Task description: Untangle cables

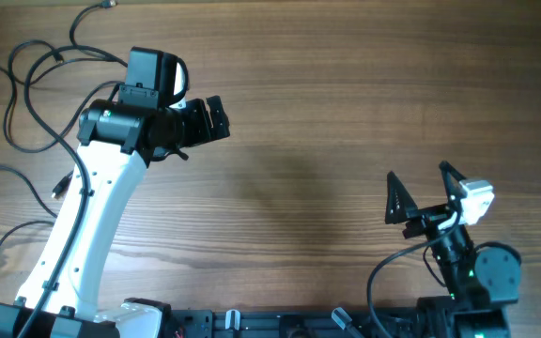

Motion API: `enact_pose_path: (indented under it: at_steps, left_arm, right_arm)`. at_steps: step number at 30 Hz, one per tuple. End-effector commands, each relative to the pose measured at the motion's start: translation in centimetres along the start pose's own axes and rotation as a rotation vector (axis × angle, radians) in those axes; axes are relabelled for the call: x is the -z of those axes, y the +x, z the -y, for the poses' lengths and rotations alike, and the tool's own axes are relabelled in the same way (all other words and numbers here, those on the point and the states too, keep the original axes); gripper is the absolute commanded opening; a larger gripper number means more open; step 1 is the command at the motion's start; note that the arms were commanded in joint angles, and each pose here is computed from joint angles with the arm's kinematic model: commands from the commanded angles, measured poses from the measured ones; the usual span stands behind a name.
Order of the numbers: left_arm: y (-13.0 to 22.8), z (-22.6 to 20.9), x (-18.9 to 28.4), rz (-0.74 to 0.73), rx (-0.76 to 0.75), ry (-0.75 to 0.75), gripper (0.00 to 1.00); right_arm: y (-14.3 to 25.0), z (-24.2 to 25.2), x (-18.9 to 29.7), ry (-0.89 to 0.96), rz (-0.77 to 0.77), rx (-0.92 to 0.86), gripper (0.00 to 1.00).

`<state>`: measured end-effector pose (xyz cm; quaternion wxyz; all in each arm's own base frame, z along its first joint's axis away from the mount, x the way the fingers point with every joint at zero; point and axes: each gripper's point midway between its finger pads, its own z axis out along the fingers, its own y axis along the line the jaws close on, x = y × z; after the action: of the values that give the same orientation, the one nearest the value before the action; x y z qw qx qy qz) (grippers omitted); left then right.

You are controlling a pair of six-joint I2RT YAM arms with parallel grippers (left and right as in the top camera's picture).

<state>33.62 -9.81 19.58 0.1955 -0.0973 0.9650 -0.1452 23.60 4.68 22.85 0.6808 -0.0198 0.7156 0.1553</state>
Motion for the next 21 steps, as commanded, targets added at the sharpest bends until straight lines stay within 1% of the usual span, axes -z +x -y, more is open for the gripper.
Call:
enact_pose_path:
  at_steps: [1,4,8,11,15,18,19,21]
  left_arm:
    - [0.2,-0.1,-0.3,-0.008,-0.014,-0.009,1.0]
    - [0.2,-0.1,-0.3,-0.008,-0.014,-0.009,1.0]
    - [0.2,-0.1,-0.3,-0.008,-0.014,-0.009,1.0]
    - [0.2,-0.1,-0.3,-0.008,-0.014,-0.009,1.0]
    - [0.2,-0.1,-0.3,-0.008,-0.014,-0.009,1.0]
    - [0.2,-0.1,-0.3,-0.008,-0.014,-0.009,1.0]
    - [0.2,-0.1,-0.3,-0.008,-0.014,-0.009,1.0]
    - [0.2,-0.1,-0.3,-0.008,-0.014,-0.009,1.0]
  right_arm:
    - [0.6,0.8,0.4,0.014,0.065,0.022,1.0]
    - [-0.7,1.5,0.7,0.043,0.153,0.042,1.0]
    - [-3.1,1.8,1.2,0.081,0.257,0.12,1.0]
    - [-3.3,2.7,1.3,0.132,0.272,0.115,1.0]
    - [-2.0,3.0,0.8,0.115,0.308,0.087,1.0]
    - [-1.2,3.2,0.6,0.118,0.292,0.091,1.0]
    - [-1.0,3.2,0.5,0.122,0.28,0.11,1.0]
    - [1.2,3.8,0.1,0.137,0.19,0.092,1.0]
